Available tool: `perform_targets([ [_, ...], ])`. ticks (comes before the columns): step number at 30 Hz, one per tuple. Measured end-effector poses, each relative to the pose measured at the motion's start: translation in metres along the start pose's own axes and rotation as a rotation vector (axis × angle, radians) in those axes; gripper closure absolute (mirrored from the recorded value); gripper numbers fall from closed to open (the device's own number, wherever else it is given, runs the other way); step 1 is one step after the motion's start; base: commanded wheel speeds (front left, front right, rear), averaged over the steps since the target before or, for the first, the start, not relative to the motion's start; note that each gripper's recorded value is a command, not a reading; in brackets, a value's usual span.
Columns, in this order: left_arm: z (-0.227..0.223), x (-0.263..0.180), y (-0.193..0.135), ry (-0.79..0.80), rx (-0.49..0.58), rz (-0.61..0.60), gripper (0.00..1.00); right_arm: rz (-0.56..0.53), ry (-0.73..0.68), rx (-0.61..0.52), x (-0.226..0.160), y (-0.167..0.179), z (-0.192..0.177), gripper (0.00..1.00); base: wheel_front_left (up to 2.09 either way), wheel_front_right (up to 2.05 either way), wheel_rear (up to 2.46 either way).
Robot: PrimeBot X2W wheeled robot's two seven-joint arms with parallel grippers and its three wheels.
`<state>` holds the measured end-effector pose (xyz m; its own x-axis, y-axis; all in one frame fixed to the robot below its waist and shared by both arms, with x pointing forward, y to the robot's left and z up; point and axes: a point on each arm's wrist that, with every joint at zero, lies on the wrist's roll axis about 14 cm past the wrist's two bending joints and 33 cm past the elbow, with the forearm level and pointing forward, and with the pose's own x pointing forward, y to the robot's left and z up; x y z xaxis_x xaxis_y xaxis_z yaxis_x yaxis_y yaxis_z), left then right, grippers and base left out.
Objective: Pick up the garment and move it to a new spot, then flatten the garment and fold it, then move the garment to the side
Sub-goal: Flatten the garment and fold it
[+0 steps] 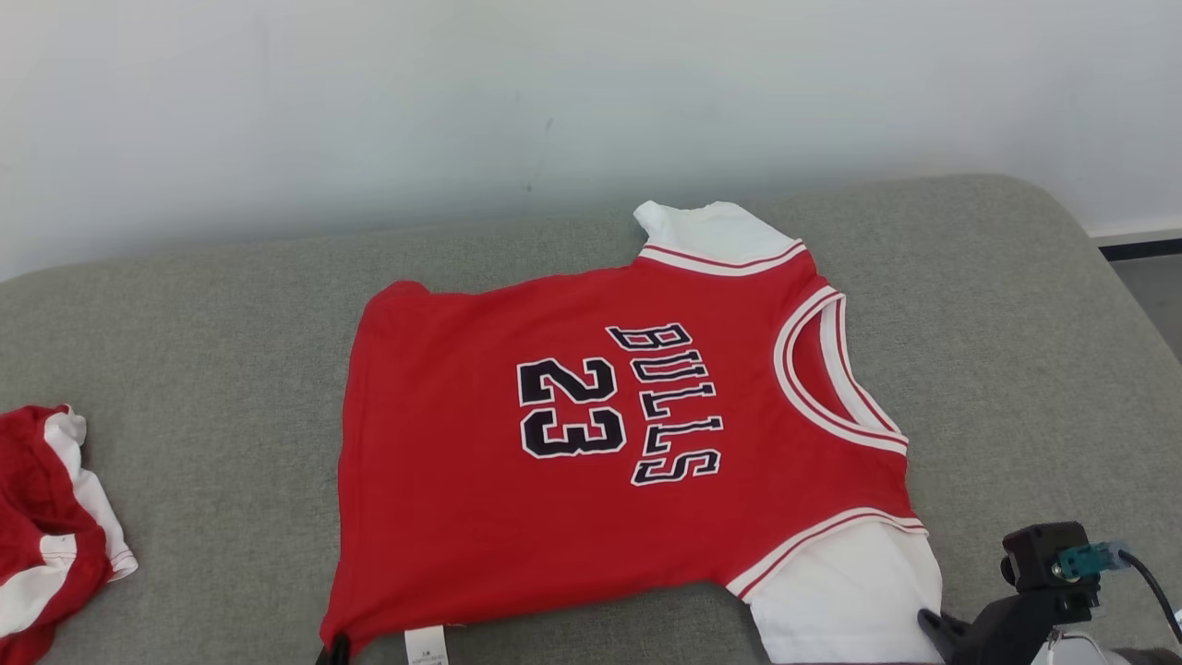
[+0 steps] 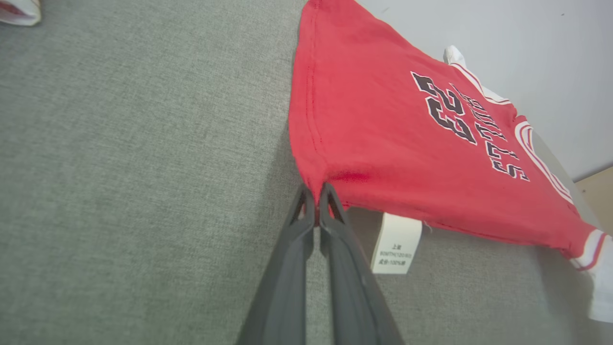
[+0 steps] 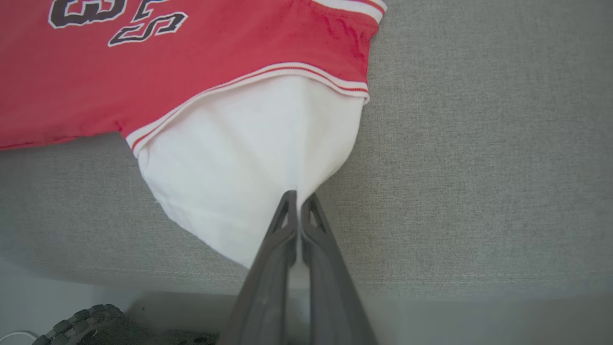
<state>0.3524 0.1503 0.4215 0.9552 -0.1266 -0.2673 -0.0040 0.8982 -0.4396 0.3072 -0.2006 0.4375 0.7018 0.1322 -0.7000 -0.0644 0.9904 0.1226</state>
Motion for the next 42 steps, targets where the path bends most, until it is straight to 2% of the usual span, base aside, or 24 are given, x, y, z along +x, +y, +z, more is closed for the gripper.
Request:
perform_targets([
  [8, -0.009, -0.014, 0.004, 0.035, 0.015, 0.015, 1.0, 0.01, 0.148, 0.031, -0.008, 0.004, -0.041, 1.0, 0.0, 0.0, 0.0],
  [12, -0.005, -0.014, 0.002, 0.026, 0.011, 0.015, 1.0, 0.011, 0.141, 0.024, -0.011, 0.004, -0.037, 1.0, 0.0, 0.0, 0.0],
  [16, -0.004, -0.012, 0.0, 0.043, -0.004, 0.011, 1.0, 0.024, 0.044, -0.006, -0.007, 0.008, -0.008, 1.0, 0.0, 0.0, 0.0],
  [22, 0.016, 0.004, -0.017, 0.019, -0.029, -0.03, 1.0, 0.018, -0.068, -0.113, 0.005, 0.006, 0.037, 1.0, 0.0, 0.0, 0.0],
  [29, 0.026, 0.029, -0.026, 0.053, 0.01, -0.041, 1.0, 0.021, -0.175, -0.215, 0.025, 0.007, 0.089, 1.0, 0.0, 0.0, 0.0],
  [42, 0.042, 0.065, -0.019, 0.047, 0.057, 0.019, 1.0, 0.029, -0.273, -0.284, 0.062, 0.013, 0.133, 1.0, 0.0, 0.0, 0.0],
])
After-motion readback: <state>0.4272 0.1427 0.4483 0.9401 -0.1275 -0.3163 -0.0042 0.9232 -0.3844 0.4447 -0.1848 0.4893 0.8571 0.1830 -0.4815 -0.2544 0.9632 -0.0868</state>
